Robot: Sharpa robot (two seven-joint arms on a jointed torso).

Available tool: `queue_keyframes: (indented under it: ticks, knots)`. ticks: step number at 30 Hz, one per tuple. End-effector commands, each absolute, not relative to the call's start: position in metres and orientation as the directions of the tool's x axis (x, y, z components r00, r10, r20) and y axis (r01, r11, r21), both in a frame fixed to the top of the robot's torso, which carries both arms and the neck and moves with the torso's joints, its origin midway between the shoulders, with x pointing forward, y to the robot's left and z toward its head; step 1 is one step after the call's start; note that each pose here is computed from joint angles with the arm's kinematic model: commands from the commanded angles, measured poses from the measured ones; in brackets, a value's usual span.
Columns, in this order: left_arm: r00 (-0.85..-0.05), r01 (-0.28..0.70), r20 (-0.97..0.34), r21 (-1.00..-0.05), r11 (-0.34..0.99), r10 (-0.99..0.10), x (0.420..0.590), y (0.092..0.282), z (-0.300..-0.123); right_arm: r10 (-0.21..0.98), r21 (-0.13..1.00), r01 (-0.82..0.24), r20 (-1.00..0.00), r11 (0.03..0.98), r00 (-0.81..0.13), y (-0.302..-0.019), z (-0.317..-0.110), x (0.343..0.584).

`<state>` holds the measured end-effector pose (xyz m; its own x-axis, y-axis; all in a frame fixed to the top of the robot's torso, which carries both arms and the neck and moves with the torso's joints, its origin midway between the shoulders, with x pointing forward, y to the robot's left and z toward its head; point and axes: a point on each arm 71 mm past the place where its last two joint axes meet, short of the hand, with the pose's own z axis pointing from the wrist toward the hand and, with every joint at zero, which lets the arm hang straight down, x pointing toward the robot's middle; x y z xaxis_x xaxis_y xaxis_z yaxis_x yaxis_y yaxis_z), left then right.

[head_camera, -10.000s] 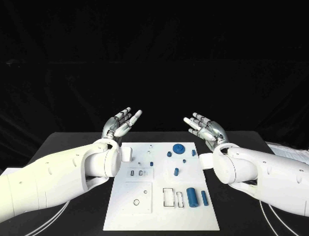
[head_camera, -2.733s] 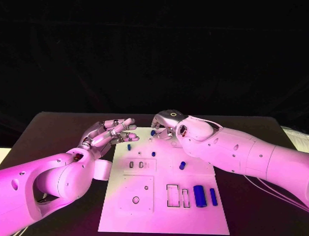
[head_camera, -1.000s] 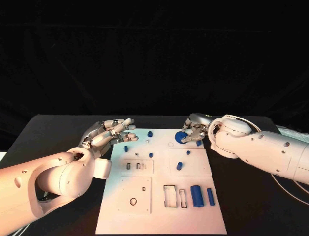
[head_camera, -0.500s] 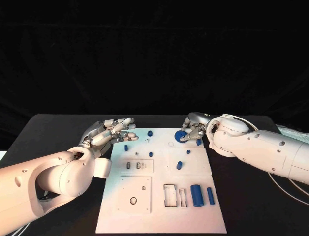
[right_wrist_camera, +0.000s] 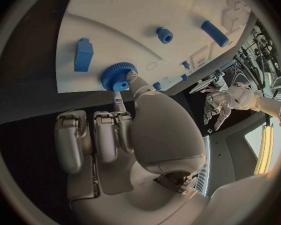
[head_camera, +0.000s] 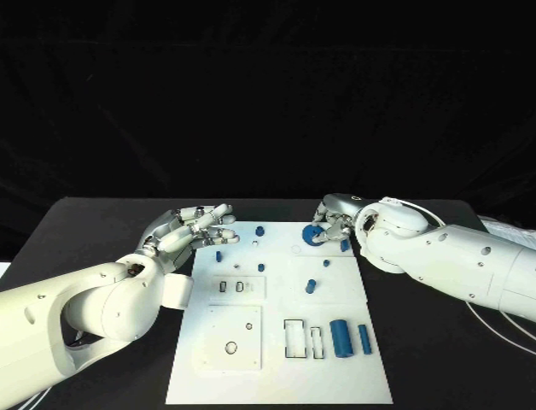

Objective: Assemble the parts on the task board

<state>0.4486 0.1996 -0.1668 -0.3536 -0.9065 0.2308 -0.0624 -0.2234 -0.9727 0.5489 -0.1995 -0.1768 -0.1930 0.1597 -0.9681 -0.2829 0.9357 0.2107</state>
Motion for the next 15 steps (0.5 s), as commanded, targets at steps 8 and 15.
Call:
queue_keyframes:
  ticks: [8,15]
  knots:
    - [-0.373,-0.063,0.242,-0.970,-0.236,-0.896,0.448,0.197,-0.165,0.141,0.153,-0.363,-0.988,0.919,-0.061,-0.184,-0.172,0.539]
    - [-0.374,-0.063,0.242,-0.970,-0.236,-0.895,0.448,0.197,-0.166,0.174,0.148,-0.448,-0.985,0.882,0.018,-0.154,-0.160,0.527]
